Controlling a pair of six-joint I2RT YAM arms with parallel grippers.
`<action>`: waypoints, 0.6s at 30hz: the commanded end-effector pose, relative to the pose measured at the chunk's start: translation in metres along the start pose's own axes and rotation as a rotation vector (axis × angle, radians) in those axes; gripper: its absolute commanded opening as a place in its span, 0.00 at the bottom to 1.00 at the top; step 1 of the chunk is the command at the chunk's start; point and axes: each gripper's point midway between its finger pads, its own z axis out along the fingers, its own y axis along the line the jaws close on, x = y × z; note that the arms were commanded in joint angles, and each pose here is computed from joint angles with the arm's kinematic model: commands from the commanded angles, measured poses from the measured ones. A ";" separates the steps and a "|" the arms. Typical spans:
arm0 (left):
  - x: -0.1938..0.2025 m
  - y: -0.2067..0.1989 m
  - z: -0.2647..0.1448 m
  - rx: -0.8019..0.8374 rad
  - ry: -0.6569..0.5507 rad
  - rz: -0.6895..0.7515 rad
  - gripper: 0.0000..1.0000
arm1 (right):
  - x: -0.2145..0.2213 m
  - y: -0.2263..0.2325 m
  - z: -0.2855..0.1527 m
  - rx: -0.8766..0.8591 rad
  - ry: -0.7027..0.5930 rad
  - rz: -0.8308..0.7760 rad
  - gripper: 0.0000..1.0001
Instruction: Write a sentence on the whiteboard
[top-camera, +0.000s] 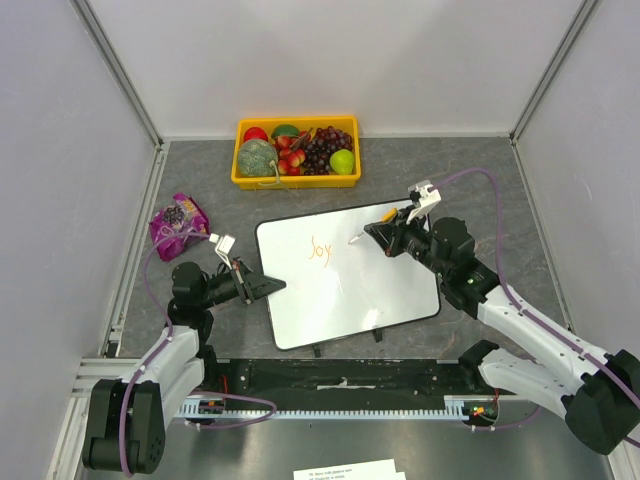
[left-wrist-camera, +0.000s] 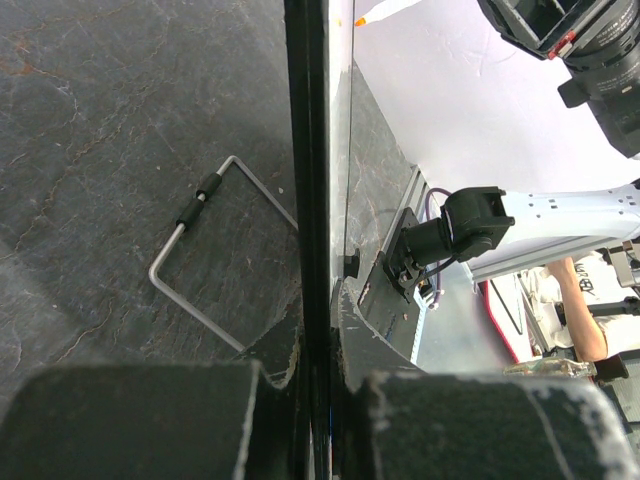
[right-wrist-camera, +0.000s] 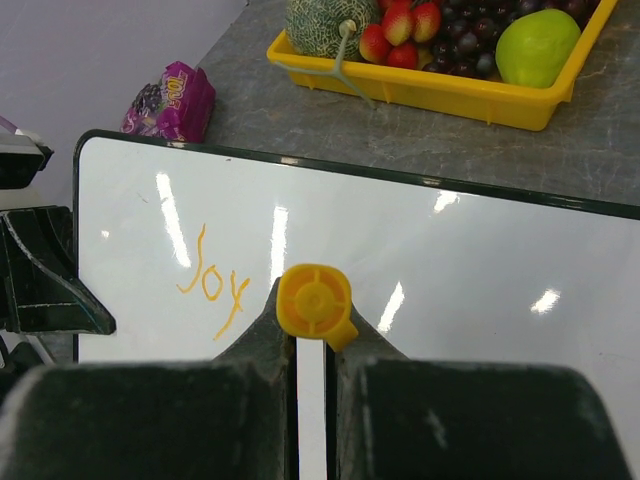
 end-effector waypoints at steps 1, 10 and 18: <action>0.007 0.008 -0.001 -0.007 0.008 0.091 0.02 | -0.004 -0.001 0.000 0.000 -0.025 -0.007 0.00; 0.007 0.008 -0.001 -0.007 0.010 0.090 0.02 | -0.004 -0.004 0.002 0.010 -0.034 0.004 0.00; 0.006 0.008 -0.001 -0.006 0.007 0.094 0.02 | -0.008 -0.003 0.002 0.014 -0.052 0.024 0.00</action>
